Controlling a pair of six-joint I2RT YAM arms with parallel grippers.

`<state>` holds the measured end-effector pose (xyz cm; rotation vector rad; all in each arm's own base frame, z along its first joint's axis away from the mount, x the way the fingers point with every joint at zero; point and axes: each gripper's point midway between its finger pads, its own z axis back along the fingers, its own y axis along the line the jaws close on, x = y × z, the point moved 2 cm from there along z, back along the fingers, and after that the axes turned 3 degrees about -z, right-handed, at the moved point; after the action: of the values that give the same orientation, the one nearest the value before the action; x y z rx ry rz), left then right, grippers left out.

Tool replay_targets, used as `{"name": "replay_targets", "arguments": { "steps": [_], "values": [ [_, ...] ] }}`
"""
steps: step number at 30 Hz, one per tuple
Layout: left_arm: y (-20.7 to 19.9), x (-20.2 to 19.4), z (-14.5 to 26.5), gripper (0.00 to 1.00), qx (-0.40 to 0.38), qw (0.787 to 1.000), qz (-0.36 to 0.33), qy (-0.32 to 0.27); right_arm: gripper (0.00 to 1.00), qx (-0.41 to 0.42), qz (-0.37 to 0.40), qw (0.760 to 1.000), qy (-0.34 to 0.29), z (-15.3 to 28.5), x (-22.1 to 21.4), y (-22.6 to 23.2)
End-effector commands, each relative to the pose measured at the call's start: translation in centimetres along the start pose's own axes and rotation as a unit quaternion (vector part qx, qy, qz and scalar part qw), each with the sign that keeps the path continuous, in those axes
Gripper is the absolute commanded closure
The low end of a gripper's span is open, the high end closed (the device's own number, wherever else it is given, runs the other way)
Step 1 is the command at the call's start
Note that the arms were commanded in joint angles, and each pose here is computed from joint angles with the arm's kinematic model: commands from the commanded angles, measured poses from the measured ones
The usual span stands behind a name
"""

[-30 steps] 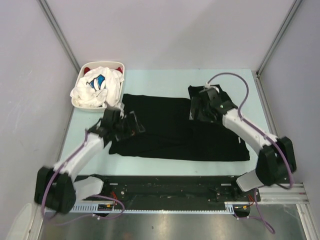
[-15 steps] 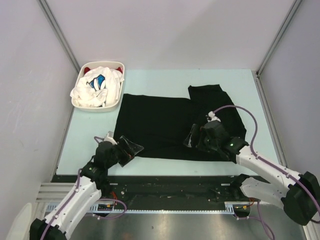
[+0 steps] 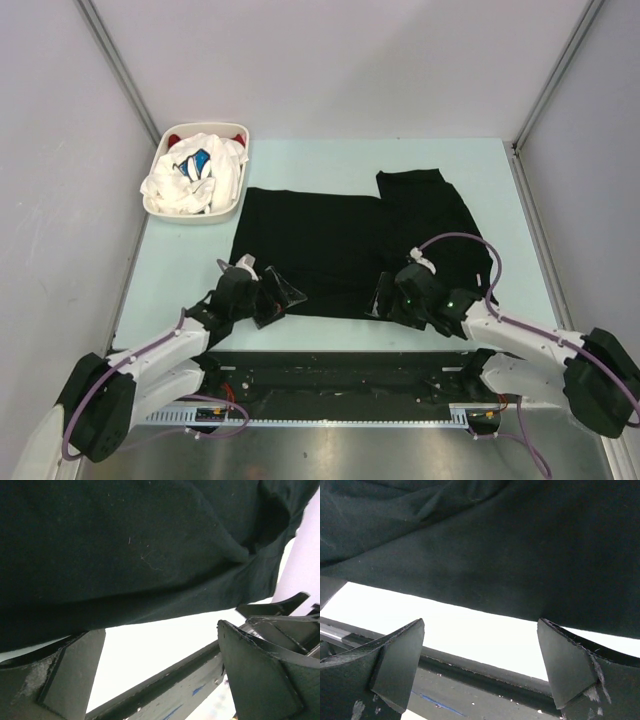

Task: Fold and stack the t-shirts
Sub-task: Fold the tshirt

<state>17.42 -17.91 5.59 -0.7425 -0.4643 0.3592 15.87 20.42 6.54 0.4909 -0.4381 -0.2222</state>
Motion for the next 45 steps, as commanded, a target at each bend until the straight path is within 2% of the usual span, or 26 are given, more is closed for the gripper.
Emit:
{"name": "replay_targets", "arguments": {
  "steps": [1, 6, 12, 15, 16, 19, 25, 26, 27, 30, 34, 37, 38, 40, 41, 43, 45],
  "values": [
    [0.1, 0.1, -0.7, 0.00, -0.020, 0.999, 0.036, -0.033, 0.01, 0.014, -0.086, 0.995, -0.048, 0.1, 0.7, -0.4],
    [1.4, -1.6, -0.8, 0.00, -0.002, 0.997, 0.069, -0.023, 0.01, 0.024, -0.179, 0.982, -0.058, -0.3, -0.5, -2.0],
    [3.4, -2.2, -0.3, 0.01, 0.040, 0.993, 0.100, -0.037, 0.01, -0.037, -0.238, 0.965, -0.100, -0.4, -1.0, -6.3],
    [5.1, -2.5, 0.2, 0.05, 0.075, 0.989, 0.120, -0.047, 0.01, -0.057, -0.252, 0.958, -0.127, 0.0, -0.9, -7.8],
    [5.2, -2.5, 0.4, 0.11, 0.077, 0.988, 0.128, -0.051, 0.01, -0.059, -0.266, 0.952, -0.137, 0.2, -0.6, -8.0],
    [5.7, -1.8, 0.7, 0.20, 0.086, 0.982, 0.148, -0.082, 0.01, -0.069, -0.280, 0.944, -0.157, 0.2, -0.3, -8.8],
    [6.8, -0.4, 1.0, 0.28, 0.108, 0.967, 0.185, -0.134, 0.07, -0.059, -0.296, 0.935, -0.188, -0.7, 0.4, -9.0],
    [7.0, -0.5, 0.9, 0.30, 0.112, 0.966, 0.189, -0.134, 0.13, -0.061, -0.295, 0.935, -0.189, -0.9, 0.4, -9.1],
    [6.9, -0.5, 0.7, 0.38, 0.108, 0.966, 0.192, -0.135, 0.16, -0.055, -0.299, 0.933, -0.191, -1.1, 0.5, -8.9],
    [7.6, -0.8, 0.3, 0.51, 0.117, 0.964, 0.198, -0.130, 0.26, -0.051, -0.299, 0.934, -0.190, -1.5, 0.4, -8.9],
    [8.8, -1.3, 0.1, 0.58, 0.135, 0.962, 0.198, -0.129, 0.33, -0.053, -0.291, 0.936, -0.190, -1.5, 0.3, -9.1],
    [9.0, -1.3, 0.1, 0.69, 0.139, 0.961, 0.199, -0.132, 0.48, -0.052, -0.293, 0.935, -0.192, -1.5, 0.3, -9.3],
    [9.3, -1.2, 0.1, 0.72, 0.143, 0.960, 0.198, -0.135, 0.59, -0.054, -0.291, 0.935, -0.194, -1.5, 0.3, -9.4],
    [9.4, -1.2, 0.1, 0.81, 0.145, 0.960, 0.197, -0.138, 0.68, -0.055, -0.289, 0.935, -0.196, -1.5, 0.4, -9.4],
    [9.4, -1.2, 0.1, 0.84, 0.145, 0.960, 0.197, -0.138, 0.77, -0.056, -0.289, 0.936, -0.195, -1.5, 0.3, -9.4],
    [9.5, -1.1, 0.0, 0.93, 0.147, 0.959, 0.195, -0.141, 0.84, -0.057, -0.285, 0.937, -0.194, -1.6, 0.2, -9.4],
    [9.6, -1.1, 0.0, 1.00, 0.152, 0.959, 0.193, -0.139, 1.00, -0.060, -0.286, 0.937, -0.192, -1.6, 0.2, -9.5]
  ]
}}
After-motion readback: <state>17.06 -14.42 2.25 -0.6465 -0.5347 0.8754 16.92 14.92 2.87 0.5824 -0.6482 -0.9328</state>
